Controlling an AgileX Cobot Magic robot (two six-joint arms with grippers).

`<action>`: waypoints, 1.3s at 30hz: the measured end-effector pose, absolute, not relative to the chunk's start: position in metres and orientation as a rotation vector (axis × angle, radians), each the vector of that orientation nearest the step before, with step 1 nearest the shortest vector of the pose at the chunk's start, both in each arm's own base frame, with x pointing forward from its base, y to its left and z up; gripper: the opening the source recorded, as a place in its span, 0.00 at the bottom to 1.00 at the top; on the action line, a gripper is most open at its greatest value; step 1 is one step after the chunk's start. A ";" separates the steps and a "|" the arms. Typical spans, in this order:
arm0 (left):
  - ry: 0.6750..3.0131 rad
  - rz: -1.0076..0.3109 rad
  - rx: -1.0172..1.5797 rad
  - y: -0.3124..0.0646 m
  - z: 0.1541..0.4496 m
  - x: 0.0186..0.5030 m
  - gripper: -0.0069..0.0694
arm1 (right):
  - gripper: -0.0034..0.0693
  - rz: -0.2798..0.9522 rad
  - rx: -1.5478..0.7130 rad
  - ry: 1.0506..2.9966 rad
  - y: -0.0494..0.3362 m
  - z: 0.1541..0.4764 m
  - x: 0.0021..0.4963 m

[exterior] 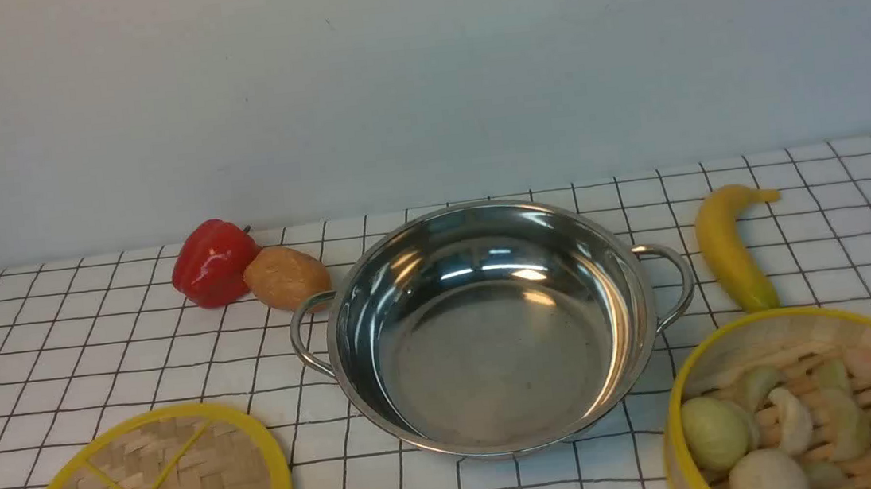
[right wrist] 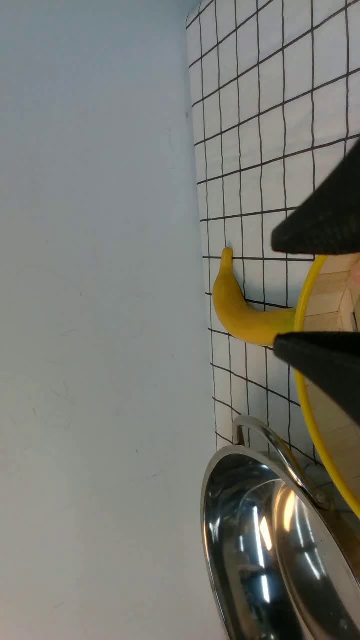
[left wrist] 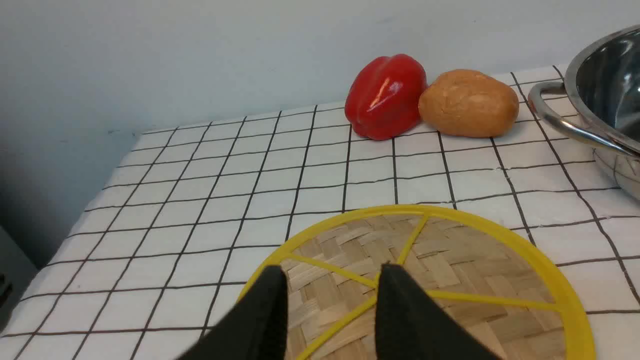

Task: Place the steamer in the pot on the white tablecloth, and put the lid on the steamer.
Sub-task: 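Reach for and grasp the rim of the bamboo steamer holding the buns with the right gripper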

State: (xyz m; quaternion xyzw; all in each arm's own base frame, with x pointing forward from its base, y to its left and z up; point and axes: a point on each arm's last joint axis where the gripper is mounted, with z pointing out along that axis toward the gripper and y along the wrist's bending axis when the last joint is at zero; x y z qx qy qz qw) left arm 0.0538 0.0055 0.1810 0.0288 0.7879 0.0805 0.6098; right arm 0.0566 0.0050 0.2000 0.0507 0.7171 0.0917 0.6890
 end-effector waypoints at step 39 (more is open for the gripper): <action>1.819 0.251 0.111 0.007 0.181 0.054 0.41 | 0.38 0.201 0.110 1.605 0.005 0.200 0.057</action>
